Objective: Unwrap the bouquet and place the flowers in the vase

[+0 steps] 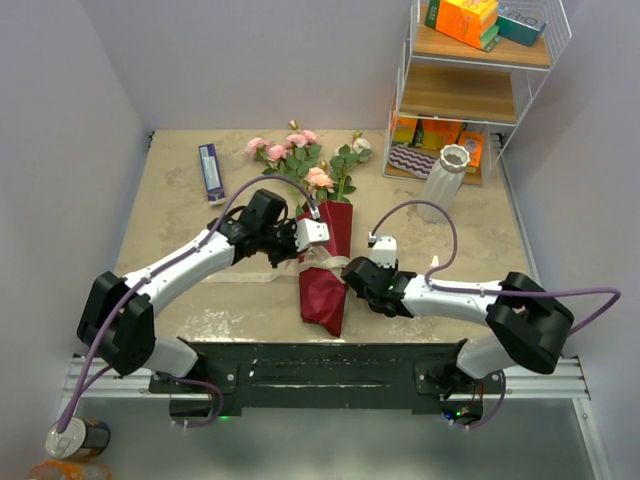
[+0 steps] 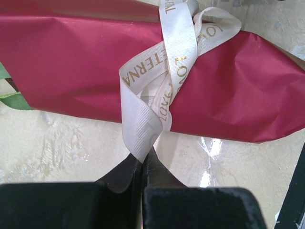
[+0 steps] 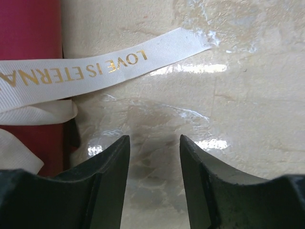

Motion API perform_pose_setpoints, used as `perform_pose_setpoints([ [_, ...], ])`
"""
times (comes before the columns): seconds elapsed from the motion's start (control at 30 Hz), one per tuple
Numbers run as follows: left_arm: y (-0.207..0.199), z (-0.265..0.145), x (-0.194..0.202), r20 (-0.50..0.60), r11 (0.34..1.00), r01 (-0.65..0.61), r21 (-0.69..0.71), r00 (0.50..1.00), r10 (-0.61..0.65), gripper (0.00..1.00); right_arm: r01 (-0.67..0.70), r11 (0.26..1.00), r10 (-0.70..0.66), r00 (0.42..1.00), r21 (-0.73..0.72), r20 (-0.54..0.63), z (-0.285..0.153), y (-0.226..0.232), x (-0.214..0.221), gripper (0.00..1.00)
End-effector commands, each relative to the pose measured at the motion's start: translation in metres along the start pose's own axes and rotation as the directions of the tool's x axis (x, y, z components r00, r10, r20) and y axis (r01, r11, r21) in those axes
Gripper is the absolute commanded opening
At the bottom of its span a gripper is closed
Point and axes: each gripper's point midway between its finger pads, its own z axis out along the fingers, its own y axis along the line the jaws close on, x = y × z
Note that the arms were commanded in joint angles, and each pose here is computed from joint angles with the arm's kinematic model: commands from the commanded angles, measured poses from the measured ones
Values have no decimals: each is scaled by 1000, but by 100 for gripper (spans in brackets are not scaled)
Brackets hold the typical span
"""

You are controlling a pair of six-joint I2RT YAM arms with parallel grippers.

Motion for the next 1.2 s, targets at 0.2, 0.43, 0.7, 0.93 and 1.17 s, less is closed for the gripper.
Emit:
perform_pose_setpoints([
  [0.2,6,-6,-28,61,1000,11,11,998,-11,0,118,978,-136,986,170,97,20,8,-12,50],
  [0.43,8,-9,-33,84,998,53,28,995,-55,0,199,961,-235,954,191,188,26,28,-44,51],
  [0.7,23,-7,-19,50,995,100,12,994,-101,0,366,925,-379,883,97,277,39,66,-60,51],
  [0.93,29,-5,-9,21,994,112,1,993,-112,0,500,866,-481,827,12,292,49,100,-57,49],
  [1.17,30,0,10,-19,992,126,-2,992,-126,0,449,892,-408,849,-51,336,53,102,-51,7],
])
